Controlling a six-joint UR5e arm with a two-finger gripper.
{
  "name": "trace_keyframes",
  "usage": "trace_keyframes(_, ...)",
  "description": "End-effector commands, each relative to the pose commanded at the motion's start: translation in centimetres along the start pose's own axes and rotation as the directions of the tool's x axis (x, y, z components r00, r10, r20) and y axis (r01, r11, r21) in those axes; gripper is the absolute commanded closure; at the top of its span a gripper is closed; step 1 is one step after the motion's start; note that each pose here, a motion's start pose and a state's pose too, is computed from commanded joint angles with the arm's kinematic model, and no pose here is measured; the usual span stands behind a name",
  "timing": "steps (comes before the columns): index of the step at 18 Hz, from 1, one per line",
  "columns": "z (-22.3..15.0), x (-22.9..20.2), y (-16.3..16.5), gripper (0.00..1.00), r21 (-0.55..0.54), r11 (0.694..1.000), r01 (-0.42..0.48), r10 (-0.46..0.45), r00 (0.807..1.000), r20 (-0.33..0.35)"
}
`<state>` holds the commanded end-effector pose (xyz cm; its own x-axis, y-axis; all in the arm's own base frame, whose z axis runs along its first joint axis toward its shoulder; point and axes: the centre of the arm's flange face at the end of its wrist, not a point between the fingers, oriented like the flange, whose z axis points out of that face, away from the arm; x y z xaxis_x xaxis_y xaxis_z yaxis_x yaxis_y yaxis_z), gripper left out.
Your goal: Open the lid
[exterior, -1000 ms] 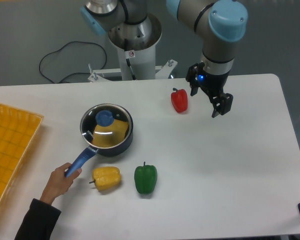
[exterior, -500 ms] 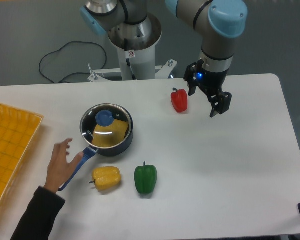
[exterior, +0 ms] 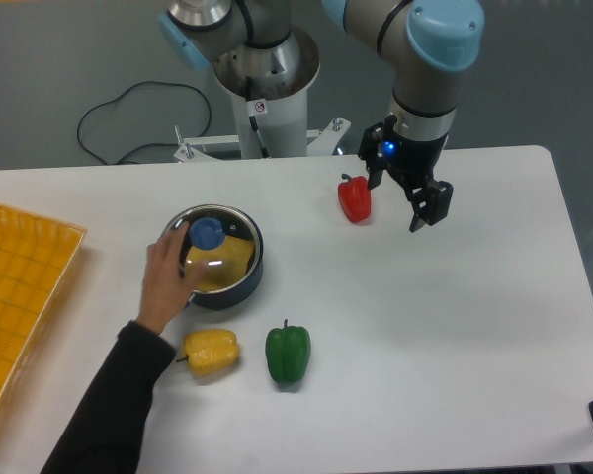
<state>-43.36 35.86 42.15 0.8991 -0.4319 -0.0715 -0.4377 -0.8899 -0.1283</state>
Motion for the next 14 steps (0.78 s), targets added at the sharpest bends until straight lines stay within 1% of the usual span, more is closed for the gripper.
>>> trace_keyframes(14,0.25,0.43,-0.24,0.00,0.002,1.000,-0.004,0.004,1.000,-0.005)
